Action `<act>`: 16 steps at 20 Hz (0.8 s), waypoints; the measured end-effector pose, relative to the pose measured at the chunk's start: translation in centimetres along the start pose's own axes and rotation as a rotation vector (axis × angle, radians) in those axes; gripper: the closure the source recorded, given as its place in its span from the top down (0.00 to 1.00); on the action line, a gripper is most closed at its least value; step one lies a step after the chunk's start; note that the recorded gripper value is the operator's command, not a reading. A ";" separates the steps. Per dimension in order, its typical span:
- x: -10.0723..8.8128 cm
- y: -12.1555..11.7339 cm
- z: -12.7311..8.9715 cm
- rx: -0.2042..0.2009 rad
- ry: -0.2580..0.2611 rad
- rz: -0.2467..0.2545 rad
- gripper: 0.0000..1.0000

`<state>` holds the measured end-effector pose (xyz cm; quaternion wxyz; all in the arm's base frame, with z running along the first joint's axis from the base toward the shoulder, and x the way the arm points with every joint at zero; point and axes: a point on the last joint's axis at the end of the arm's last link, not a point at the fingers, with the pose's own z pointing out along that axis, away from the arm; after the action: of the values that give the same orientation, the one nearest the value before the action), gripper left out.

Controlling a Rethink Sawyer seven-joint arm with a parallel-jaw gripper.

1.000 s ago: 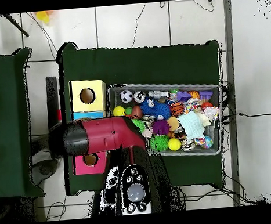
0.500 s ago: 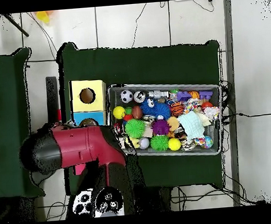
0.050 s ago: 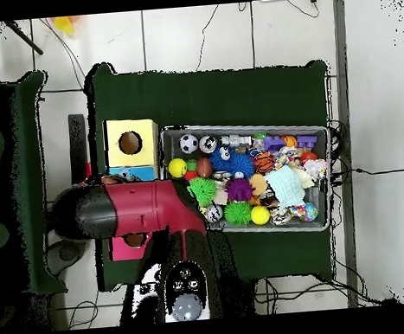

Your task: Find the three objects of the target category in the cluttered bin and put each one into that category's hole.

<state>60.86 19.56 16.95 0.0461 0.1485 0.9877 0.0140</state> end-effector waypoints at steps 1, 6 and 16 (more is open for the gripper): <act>-0.1 -0.2 0.2 0.001 -0.001 0.003 0.00; -0.4 -1.4 1.2 0.015 0.001 0.018 0.00; -0.5 -2.2 1.1 0.031 -0.005 0.028 0.00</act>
<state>60.84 17.29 15.82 0.0462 0.1630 0.9855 -0.0010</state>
